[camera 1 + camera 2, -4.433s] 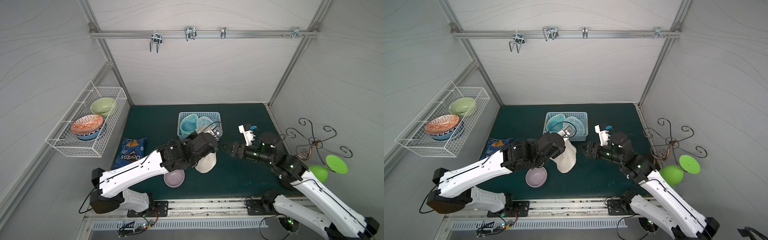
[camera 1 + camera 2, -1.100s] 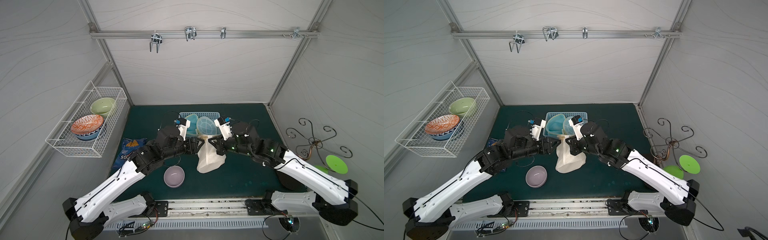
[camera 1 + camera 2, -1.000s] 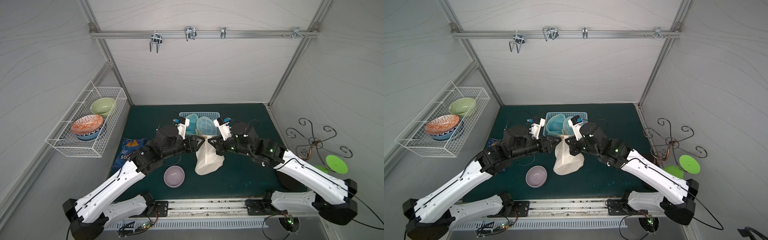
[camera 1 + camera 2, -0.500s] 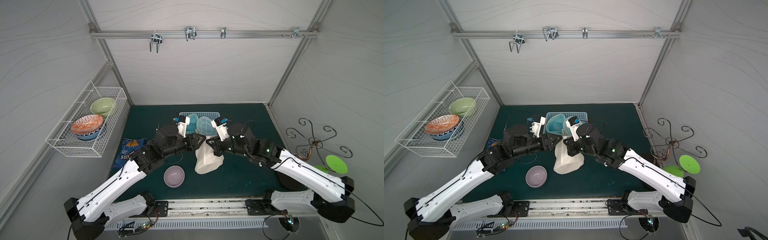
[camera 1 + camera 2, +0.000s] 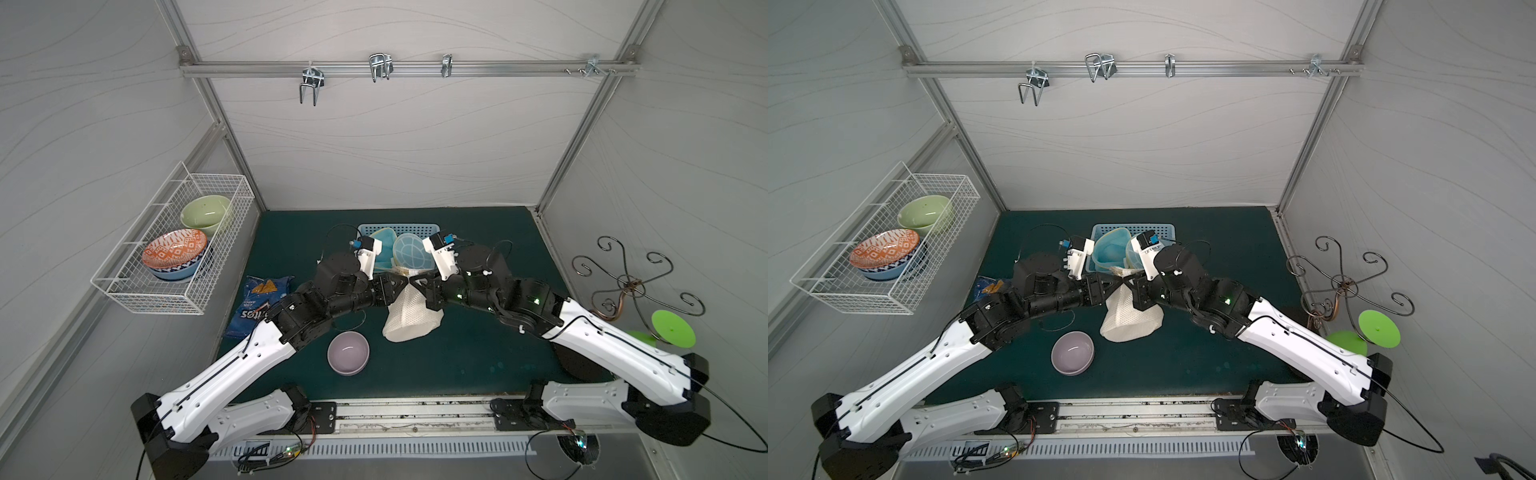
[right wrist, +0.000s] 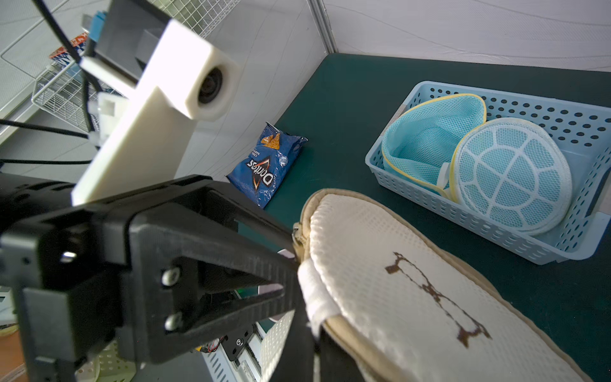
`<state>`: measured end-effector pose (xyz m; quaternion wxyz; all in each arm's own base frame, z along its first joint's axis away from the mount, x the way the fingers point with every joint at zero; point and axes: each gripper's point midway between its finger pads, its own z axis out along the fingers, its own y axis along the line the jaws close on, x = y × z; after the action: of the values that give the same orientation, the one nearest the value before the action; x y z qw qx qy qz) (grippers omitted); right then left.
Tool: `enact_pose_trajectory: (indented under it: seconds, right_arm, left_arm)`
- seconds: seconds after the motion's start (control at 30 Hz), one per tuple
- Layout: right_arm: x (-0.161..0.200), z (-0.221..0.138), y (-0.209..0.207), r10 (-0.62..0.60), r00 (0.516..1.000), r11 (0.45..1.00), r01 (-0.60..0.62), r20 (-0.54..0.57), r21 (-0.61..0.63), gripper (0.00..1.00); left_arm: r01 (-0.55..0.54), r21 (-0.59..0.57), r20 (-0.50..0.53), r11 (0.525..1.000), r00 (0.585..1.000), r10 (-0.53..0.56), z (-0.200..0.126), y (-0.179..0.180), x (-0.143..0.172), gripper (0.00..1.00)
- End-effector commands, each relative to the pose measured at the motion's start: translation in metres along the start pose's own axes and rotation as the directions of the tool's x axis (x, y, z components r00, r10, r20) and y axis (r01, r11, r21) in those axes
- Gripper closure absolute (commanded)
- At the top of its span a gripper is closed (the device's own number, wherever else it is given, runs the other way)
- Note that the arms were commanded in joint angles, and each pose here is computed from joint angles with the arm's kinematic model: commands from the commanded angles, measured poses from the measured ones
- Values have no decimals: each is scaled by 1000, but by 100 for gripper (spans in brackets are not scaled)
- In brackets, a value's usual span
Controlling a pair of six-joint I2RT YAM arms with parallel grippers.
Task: Turn the laundry bag inside out
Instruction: Zip the zipper on the laundry bag.
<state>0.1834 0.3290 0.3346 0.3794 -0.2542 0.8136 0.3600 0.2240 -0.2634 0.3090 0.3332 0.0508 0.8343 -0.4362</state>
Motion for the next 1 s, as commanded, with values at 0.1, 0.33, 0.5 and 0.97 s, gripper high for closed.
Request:
enact_pose_trajectory:
  seconds: [0.1,0.33,0.5,0.97]
  right_arm:
    - [8,4,6,9,1000,999,-9,-17,-36,100]
    - [18,9,5,14,999,999,-15,-39,-33,100]
    - [17,9,9,9,999,999,-11,-49,-47,100]
    - [19,13,18,-6,998,998,1,-67,-67,100]
  left_arm:
    - [-15,34,100,999,995,11,-20,-15,-25,88]
    - [-26,5,153,1000,988,25,-37,-14,-35,100]
    - [-30,-45,150,999,988,37,-39,-3,-35,100]
    - [-154,-117,126,981,978,168,-36,8,-35,71]
